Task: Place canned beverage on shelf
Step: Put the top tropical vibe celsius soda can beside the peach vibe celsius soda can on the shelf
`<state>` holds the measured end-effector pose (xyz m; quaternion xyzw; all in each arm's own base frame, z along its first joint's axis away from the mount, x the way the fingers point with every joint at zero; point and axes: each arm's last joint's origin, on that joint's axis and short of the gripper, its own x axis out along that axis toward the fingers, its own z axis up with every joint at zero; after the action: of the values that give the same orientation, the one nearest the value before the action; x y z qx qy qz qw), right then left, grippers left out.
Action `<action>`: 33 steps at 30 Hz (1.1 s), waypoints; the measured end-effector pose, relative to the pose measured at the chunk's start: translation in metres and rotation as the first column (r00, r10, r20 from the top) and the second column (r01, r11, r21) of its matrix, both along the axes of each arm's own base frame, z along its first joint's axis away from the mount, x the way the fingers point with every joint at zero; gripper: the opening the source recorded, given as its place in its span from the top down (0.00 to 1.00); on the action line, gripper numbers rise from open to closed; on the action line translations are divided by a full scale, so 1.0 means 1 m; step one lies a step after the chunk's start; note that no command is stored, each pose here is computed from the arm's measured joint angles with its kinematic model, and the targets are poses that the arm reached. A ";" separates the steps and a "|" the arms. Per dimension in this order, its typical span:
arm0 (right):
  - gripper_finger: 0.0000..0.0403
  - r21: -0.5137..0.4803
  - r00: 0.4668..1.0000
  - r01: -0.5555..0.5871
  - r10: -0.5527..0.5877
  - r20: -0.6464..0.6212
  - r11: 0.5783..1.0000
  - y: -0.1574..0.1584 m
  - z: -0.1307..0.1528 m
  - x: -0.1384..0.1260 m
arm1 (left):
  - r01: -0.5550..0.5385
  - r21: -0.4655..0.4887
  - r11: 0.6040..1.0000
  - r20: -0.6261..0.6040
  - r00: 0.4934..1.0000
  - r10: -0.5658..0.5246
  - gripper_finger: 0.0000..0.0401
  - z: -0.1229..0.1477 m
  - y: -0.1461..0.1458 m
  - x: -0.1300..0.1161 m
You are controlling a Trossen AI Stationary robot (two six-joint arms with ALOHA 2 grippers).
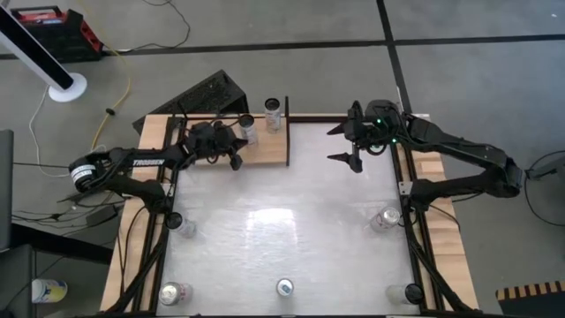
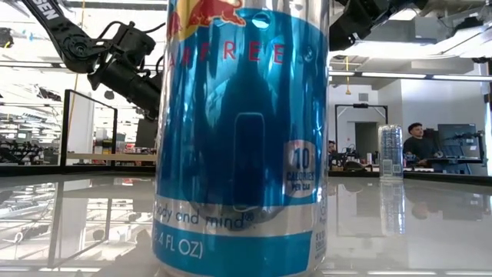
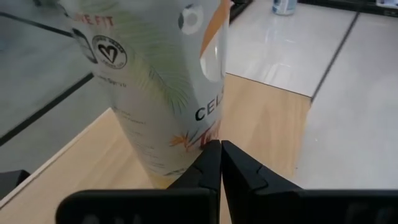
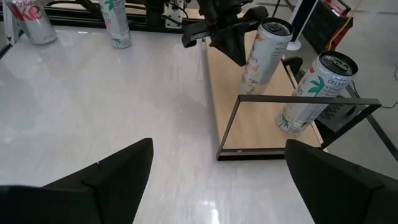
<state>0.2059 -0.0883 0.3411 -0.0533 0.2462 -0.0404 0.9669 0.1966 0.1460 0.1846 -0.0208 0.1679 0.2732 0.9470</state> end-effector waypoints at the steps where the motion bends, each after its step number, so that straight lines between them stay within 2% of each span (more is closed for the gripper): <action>1: 0.04 0.000 1.000 0.000 0.000 0.000 1.000 0.000 0.000 0.000 | -0.005 0.001 1.000 0.006 1.000 0.005 1.00 0.000 0.001 0.000; 12: 0.04 0.000 1.000 0.000 0.000 -0.001 1.000 0.000 0.000 0.000 | -0.009 -0.011 1.000 0.077 0.997 0.010 1.00 0.005 0.010 -0.006; 17: 0.04 -0.002 1.000 0.000 0.000 0.000 1.000 0.000 0.000 0.000 | 0.030 -0.026 0.999 0.103 0.994 -0.027 1.00 0.007 0.008 -0.004; 27: 0.04 -0.017 1.000 -0.001 0.001 0.030 1.000 -0.001 0.003 0.002 | 0.000 0.000 1.000 0.134 0.991 0.000 1.00 0.010 0.010 -0.004; 33: 0.04 -0.037 0.999 -0.005 0.007 0.047 0.999 -0.001 0.005 0.002 | -0.014 -0.023 1.000 0.130 0.991 0.017 1.00 0.008 0.024 0.012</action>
<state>0.2083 -0.0894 0.3457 -0.0710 0.2226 -0.0431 0.9714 0.2090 0.1702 0.1929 -0.0501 0.1086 0.2766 0.9535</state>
